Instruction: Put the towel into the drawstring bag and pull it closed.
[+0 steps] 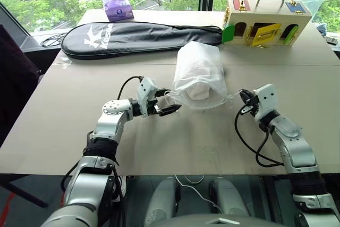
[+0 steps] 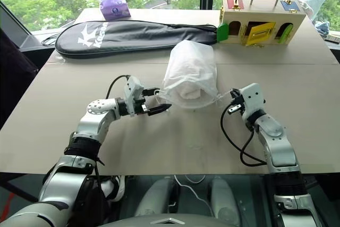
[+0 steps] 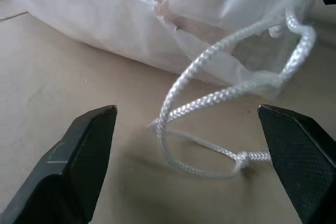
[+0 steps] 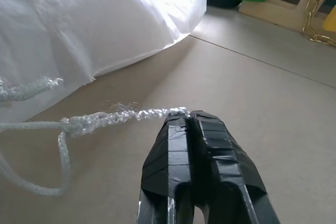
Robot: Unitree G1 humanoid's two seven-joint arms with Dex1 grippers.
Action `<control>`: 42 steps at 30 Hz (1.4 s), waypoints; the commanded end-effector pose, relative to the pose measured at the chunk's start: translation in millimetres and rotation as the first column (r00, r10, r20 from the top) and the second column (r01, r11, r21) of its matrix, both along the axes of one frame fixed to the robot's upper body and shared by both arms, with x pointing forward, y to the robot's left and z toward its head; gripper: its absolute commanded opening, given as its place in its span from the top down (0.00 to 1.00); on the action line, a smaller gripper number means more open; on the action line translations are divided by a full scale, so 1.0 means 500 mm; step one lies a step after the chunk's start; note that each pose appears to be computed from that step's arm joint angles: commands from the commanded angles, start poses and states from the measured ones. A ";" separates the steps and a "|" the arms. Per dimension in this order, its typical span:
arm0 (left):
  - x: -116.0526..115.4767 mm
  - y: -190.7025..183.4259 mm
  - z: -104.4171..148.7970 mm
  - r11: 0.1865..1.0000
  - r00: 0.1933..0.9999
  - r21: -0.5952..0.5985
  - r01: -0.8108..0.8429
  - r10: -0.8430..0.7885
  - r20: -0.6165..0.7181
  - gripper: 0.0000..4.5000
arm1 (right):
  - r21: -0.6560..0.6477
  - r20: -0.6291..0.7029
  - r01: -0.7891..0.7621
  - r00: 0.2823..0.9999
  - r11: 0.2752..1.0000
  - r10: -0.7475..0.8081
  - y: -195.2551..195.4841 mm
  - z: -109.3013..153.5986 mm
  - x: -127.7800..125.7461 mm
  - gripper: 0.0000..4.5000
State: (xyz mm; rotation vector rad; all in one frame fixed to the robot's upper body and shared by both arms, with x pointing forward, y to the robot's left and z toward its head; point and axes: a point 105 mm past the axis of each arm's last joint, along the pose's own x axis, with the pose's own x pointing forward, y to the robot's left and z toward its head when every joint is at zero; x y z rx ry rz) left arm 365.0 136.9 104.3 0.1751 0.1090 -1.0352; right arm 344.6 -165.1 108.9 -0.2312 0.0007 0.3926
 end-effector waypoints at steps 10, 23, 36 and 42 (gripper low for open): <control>0.045 0.102 0.078 0.942 0.890 0.065 -0.329 0.286 0.355 0.98 | 0.026 0.121 0.311 0.942 0.950 -0.312 -0.122 0.056 0.013 1.00; 0.088 0.206 0.207 0.655 0.365 0.017 -0.755 0.400 0.841 0.98 | 0.055 0.183 0.545 0.818 0.837 -0.545 -0.214 0.086 0.015 1.00; 0.077 0.119 0.164 0.813 0.551 0.111 -0.572 0.280 0.786 1.00 | -0.202 -0.087 -0.139 0.988 0.969 0.124 -0.037 0.006 -0.056 0.64; 0.077 0.133 0.177 0.809 0.548 0.106 -0.578 0.289 0.785 1.00 | -0.332 -0.088 -0.292 0.956 0.897 0.279 -0.022 0.058 -0.069 0.64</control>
